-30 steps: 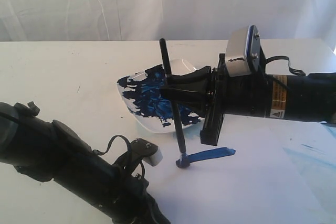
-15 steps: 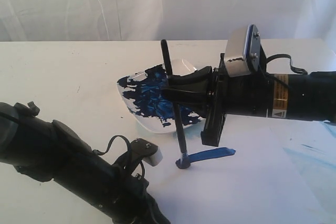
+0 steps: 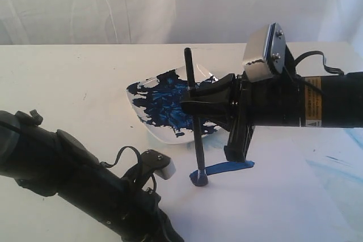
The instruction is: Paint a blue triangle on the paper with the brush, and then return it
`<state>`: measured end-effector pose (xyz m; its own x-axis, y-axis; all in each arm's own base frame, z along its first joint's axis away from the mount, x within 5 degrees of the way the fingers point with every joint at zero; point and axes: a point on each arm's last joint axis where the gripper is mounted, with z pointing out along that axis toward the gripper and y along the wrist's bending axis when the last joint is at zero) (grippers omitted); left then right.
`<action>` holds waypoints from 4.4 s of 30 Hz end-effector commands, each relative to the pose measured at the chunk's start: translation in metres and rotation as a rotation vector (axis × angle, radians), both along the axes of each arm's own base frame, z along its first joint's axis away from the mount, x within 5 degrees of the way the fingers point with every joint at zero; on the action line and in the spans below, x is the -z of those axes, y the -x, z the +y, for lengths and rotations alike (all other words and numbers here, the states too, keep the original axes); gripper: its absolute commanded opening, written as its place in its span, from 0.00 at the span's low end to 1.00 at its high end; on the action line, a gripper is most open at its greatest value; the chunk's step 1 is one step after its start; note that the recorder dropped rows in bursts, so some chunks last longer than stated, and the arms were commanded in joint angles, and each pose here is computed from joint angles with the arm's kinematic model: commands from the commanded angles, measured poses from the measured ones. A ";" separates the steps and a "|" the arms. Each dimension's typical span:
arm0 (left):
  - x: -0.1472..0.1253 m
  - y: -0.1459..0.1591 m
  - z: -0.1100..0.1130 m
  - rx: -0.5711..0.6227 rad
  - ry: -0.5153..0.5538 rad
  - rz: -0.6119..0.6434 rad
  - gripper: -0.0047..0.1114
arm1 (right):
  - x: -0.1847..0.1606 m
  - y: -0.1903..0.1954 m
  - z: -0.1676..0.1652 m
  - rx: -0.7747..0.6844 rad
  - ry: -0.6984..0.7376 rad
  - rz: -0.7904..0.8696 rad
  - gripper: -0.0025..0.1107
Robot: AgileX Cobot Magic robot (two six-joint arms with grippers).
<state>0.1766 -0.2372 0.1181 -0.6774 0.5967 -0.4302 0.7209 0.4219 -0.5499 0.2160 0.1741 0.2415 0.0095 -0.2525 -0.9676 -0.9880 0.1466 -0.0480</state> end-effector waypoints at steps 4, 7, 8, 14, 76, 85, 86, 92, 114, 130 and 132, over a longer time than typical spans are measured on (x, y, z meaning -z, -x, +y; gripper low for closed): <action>-0.001 0.003 -0.001 0.027 0.005 0.002 0.04 | -0.006 0.004 -0.003 0.015 0.040 -0.007 0.02; -0.001 0.003 -0.001 0.027 0.005 0.002 0.04 | -0.008 0.006 -0.005 0.020 0.067 -0.014 0.02; -0.001 0.003 -0.001 0.027 0.005 0.002 0.04 | -0.008 0.007 -0.006 0.026 0.072 -0.006 0.02; -0.001 0.003 -0.001 0.027 0.005 0.002 0.04 | -0.015 0.010 -0.009 0.043 0.082 -0.013 0.02; -0.001 0.004 -0.001 0.030 0.008 0.007 0.04 | -0.031 0.022 -0.025 0.206 0.171 0.124 0.02; -0.001 0.004 -0.001 0.030 0.008 0.007 0.04 | -0.029 0.020 -0.026 0.254 0.171 0.155 0.02; -0.001 0.004 -0.001 0.030 0.008 0.007 0.04 | -0.029 0.020 -0.026 0.257 0.171 0.155 0.02; -0.001 0.004 -0.001 0.030 0.008 0.007 0.04 | -0.029 0.019 -0.027 0.263 0.169 0.163 0.02; -0.001 0.004 -0.001 0.033 0.010 0.007 0.04 | -0.071 0.056 -0.049 0.362 0.059 -0.003 0.02; -0.001 0.004 -0.001 0.033 0.010 0.007 0.04 | -0.059 0.042 -0.066 0.687 -0.010 0.188 0.02; -0.001 0.004 -0.001 0.033 0.010 0.007 0.04 | -0.057 0.044 -0.062 0.640 -0.003 0.212 0.02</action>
<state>0.1763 -0.2373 0.1182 -0.6761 0.5985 -0.4298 0.7213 0.4186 -0.5518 0.1754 0.1067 0.3030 -0.2953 -0.1389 -0.9453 -0.6517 0.7527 0.0929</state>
